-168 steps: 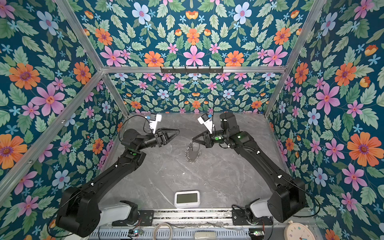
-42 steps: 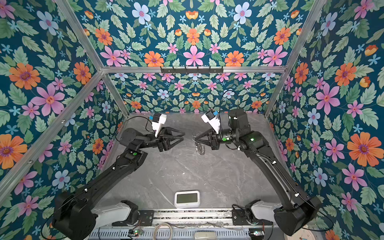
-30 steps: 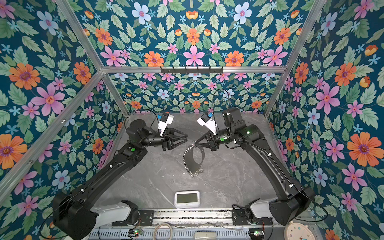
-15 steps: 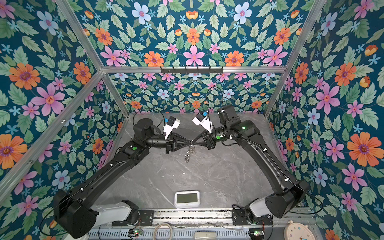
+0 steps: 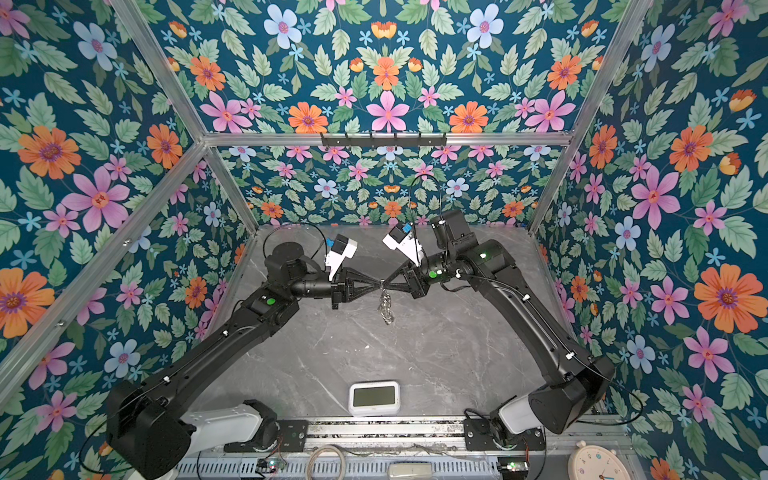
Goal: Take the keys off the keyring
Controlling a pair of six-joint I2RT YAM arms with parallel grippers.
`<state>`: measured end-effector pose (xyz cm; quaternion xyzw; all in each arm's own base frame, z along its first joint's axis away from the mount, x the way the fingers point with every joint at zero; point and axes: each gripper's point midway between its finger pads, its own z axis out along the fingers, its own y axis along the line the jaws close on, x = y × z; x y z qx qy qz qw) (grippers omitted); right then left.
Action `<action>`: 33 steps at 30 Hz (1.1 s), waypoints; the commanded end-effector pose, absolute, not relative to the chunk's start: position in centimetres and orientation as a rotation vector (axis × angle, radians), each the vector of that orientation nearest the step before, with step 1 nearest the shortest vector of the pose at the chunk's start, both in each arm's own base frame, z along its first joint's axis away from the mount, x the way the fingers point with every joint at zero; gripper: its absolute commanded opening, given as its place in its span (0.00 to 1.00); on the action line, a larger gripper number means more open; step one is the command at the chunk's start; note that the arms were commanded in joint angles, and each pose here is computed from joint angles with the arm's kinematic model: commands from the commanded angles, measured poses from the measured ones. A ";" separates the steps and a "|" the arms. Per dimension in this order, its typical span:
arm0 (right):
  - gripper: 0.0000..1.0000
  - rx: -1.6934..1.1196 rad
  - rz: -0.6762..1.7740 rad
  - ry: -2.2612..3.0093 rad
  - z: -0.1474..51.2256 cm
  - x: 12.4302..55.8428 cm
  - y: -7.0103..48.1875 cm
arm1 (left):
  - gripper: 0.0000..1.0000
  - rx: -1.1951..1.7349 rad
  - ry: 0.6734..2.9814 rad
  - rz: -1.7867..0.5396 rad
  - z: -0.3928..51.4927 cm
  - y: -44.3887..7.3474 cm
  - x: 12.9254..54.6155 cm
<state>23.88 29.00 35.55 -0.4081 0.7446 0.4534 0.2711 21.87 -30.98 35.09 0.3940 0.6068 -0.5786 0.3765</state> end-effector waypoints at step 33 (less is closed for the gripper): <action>0.36 -0.840 1.304 1.473 43.1 20.6 27.0 | 0.00 1.024 0.984 -1.733 42.2 -28.9 17.4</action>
